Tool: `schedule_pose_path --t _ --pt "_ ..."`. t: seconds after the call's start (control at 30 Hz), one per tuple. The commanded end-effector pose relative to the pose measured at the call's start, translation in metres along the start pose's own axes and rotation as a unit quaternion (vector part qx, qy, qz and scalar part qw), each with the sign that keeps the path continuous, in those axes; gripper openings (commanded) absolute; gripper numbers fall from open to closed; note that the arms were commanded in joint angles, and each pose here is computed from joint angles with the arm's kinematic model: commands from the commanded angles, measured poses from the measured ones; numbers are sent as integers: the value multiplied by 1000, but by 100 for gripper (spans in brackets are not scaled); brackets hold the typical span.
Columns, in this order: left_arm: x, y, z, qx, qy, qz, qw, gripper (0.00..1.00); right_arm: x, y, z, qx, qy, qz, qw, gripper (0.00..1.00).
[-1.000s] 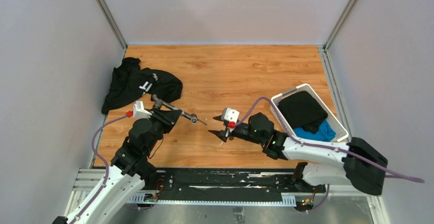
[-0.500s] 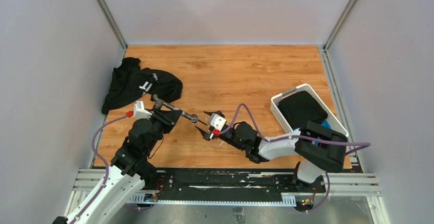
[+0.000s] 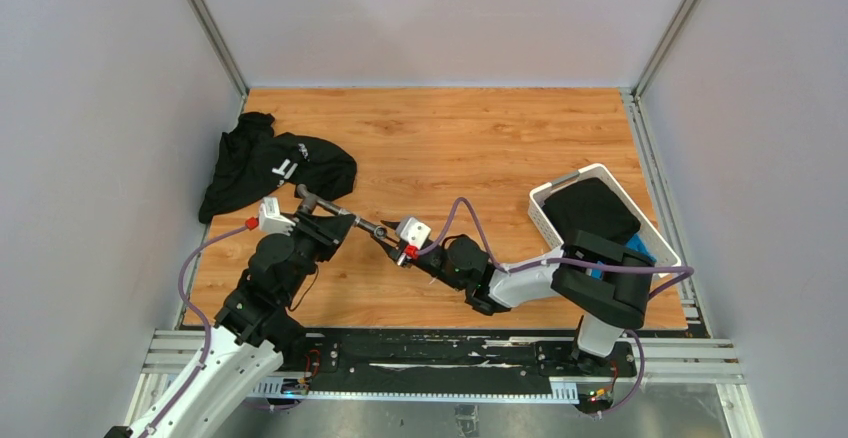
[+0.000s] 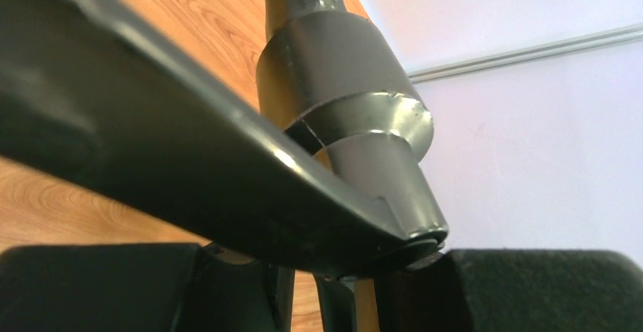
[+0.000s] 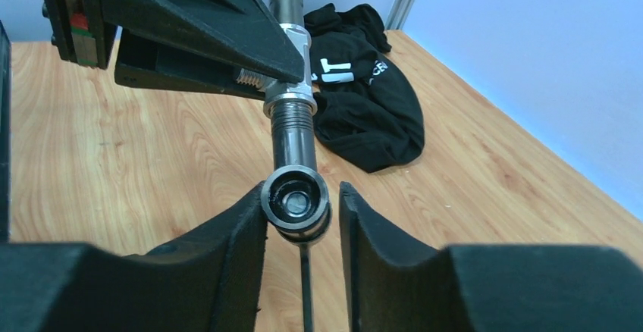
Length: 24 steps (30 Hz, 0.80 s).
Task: Install the water faucets
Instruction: Install the water faucet onto the adaptor.
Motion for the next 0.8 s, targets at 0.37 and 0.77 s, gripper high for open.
schedule_pose_path --t 0.37,0.77 --pt "-24 12 17 -35 8 -62 997 0 15 2 22 25 -275 112 955 0" --pt "-21 11 11 -40 6 -88 995 0 4 -3 68 156 -649 212 714 0"
Point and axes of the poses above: each gripper's point midway between its finger pads, its own y axis back along the fingers, its own x axis along the line the jaws close on, z = x × y, the point moved 4 cm from there along y, back along the fingers, and after that the axes turned 11 degrees about -y, right-handed, at the moved point
